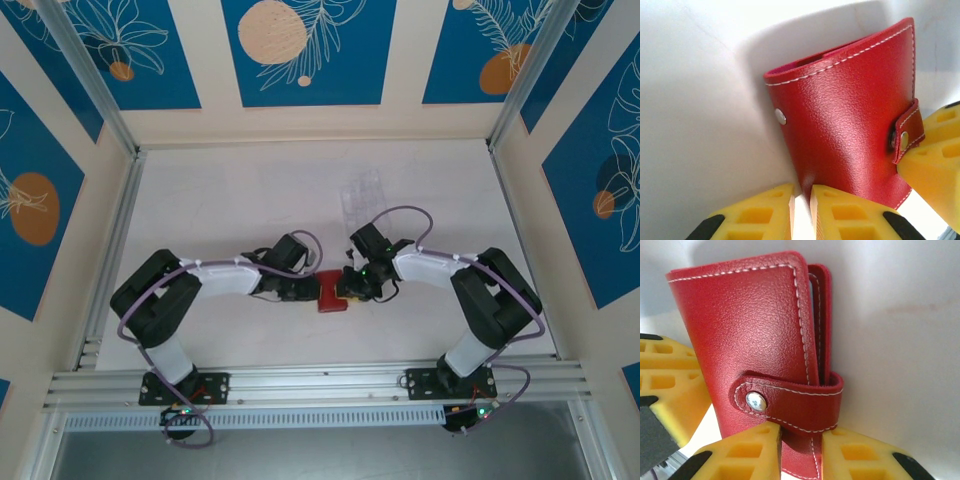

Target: Put the credit cards into the card holder

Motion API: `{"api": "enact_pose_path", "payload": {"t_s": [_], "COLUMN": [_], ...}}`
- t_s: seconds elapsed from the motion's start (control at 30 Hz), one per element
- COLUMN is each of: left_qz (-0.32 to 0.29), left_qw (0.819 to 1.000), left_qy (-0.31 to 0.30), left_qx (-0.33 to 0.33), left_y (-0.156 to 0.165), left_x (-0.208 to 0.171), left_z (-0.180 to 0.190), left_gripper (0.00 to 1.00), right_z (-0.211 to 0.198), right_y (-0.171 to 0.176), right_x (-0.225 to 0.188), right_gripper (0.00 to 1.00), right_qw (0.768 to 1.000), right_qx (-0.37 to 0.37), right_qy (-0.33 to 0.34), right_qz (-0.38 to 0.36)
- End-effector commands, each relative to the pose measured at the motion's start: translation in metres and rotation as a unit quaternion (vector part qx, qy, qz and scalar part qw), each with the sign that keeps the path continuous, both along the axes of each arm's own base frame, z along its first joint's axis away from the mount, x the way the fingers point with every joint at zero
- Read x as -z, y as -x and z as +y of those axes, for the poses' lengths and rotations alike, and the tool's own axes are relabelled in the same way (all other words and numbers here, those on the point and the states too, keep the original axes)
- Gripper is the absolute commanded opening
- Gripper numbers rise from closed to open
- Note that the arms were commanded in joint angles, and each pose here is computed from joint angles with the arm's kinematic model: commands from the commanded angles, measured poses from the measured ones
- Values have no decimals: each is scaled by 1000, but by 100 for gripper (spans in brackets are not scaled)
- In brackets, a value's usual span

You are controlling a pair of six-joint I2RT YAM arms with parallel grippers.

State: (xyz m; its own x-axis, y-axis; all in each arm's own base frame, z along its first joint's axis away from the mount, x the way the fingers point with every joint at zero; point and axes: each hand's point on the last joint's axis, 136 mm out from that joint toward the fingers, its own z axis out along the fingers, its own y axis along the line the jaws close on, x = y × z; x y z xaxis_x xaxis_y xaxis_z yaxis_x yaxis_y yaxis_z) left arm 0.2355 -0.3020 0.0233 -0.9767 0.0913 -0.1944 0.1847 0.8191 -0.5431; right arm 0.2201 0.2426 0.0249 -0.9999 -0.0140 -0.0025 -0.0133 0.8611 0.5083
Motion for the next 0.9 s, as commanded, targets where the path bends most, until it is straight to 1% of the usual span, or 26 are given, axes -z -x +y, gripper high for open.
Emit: {"api": "enact_pose_path", "payload": {"t_s": [0.0, 0.07, 0.13, 0.27, 0.37, 0.4, 0.43, 0.47, 0.5, 0.53, 0.57, 0.63, 0.67, 0.7, 0.77, 0.83, 0.87], "left_qz": [-30, -34, -41, -57, -74, -82, -94, -108, -128, -153, -176, -243, -271, -302, -355, -401, -419], "left_qw": [999, 999, 999, 998, 996, 995, 994, 992, 989, 985, 980, 963, 954, 941, 909, 870, 855], "left_qy": [-12, -10, -9, -19, -20, -22, -28, -33, -40, -47, -54, -65, -71, -80, -113, -160, -173], "left_qx": [-10, -16, -22, -30, -44, -51, -54, -55, -57, -63, -69, -95, -111, -133, -187, -236, -253], "left_y": [-28, -35, -39, -42, -42, -43, -42, -42, -42, -42, -42, -40, -39, -37, -38, -39, -39], "left_x": [-3, -6, -13, -29, -45, -52, -60, -68, -80, -93, -106, -139, -152, -165, -186, -199, -202], "left_z": [6, 11, 16, 32, 50, 59, 67, 74, 84, 94, 104, 129, 141, 155, 186, 219, 228], "left_gripper": [16, 16, 17, 18, 27, 32, 40, 49, 58, 66, 72, 90, 100, 100, 100, 100, 100], "right_z": [27, 33, 34, 22, 4, -4, -11, -19, -26, -34, -45, -65, -72, -84, -104, -132, -145], "right_y": [-23, -29, -34, -40, -44, -46, -49, -51, -55, -58, -64, -72, -75, -79, -86, -95, -98], "right_x": [-7, -6, -9, -23, -42, -50, -60, -68, -78, -88, -97, -118, -127, -137, -154, -174, -182], "right_gripper": [23, 23, 24, 31, 43, 47, 54, 63, 76, 86, 99, 99, 100, 100, 99, 99, 100], "right_qw": [999, 998, 998, 997, 992, 989, 986, 983, 978, 973, 965, 946, 937, 925, 902, 873, 858], "right_qx": [4, 8, 16, 31, 44, 49, 55, 61, 65, 68, 76, 77, 76, 84, 108, 163, 194], "right_qy": [-42, -44, -43, -15, 18, 29, 41, 55, 72, 92, 119, 169, 184, 204, 231, 254, 264], "right_qz": [-32, -35, -48, -75, -117, -133, -151, -166, -185, -201, -220, -265, -287, -309, -349, -384, -396]}}
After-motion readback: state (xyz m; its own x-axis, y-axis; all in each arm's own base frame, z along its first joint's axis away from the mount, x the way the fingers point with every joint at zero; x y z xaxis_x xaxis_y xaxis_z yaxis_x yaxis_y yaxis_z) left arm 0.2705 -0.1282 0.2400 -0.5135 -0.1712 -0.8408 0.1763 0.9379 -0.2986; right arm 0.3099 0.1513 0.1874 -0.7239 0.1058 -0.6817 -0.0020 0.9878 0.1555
